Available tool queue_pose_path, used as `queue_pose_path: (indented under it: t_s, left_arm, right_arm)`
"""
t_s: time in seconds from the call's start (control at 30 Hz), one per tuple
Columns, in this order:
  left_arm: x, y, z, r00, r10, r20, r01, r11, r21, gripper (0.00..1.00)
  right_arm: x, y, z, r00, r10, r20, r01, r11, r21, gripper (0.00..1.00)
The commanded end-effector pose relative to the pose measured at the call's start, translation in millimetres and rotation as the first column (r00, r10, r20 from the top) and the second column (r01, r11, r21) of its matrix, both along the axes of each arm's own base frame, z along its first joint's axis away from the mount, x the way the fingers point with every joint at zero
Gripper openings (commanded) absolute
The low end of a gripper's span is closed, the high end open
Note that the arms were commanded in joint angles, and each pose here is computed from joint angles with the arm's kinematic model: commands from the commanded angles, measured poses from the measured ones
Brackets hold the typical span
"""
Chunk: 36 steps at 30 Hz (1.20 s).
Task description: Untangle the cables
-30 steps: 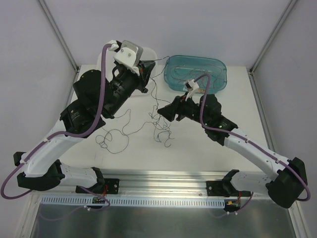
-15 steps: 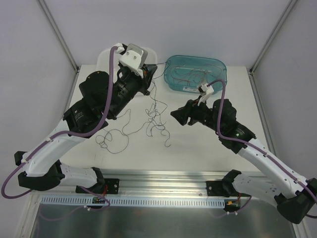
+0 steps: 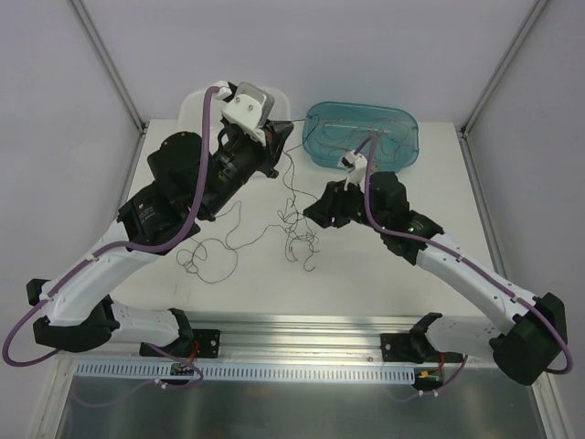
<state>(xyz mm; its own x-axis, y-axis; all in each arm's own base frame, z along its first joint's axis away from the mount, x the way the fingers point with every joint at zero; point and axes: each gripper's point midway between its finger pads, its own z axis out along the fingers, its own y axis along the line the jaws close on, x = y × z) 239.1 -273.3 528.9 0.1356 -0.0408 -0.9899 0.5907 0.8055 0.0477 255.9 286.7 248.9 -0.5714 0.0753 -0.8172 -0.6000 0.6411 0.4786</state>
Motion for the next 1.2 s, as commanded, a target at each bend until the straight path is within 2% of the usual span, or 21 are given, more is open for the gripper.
queue_pose_path:
  t_s: [0.0,0.3,0.67,0.77,0.87,0.9,1.03,1.17]
  left_arm:
    - [-8,1,12,0.999,-0.033,0.016,0.034,0.999,-0.043,0.00]
    - [-8,-8,6,0.998,-0.058,-0.002,0.057,0.997,-0.042,0.00]
    - [-9,-13,6,0.997,-0.076,-0.013,0.075,0.996,-0.057,0.00]
    - [-8,-13,6,0.997,-0.071,-0.012,0.070,0.996,-0.055,0.00]
    - [-9,-7,6,0.998,-0.056,-0.008,0.056,0.997,-0.053,0.00]
    - [-8,-5,4,0.999,-0.049,-0.009,0.048,0.998,-0.049,0.00]
    - [-12,19,4,1.000,0.000,-0.003,0.000,0.998,-0.059,0.00]
    - [-18,46,0,0.999,0.052,-0.007,-0.052,0.995,-0.080,0.00]
  right_arm:
    - [-7,20,58,0.989,0.103,0.108,-0.119,0.981,0.152,0.51]
    - [-18,30,65,0.981,0.171,0.093,-0.187,0.961,0.205,0.54]
    - [-17,50,54,0.979,0.195,0.057,-0.203,0.955,0.218,0.52]
    - [-17,50,50,0.980,0.191,0.049,-0.198,0.957,0.212,0.47]
    - [-15,45,42,0.985,0.167,0.047,-0.173,0.968,0.183,0.34]
    - [-14,42,35,0.987,0.159,0.034,-0.162,0.973,0.165,0.24]
    - [-7,26,21,0.994,0.102,0.028,-0.105,0.988,0.110,0.01]
    - [21,-13,3,0.998,-0.056,-0.011,0.057,0.996,0.071,0.01]
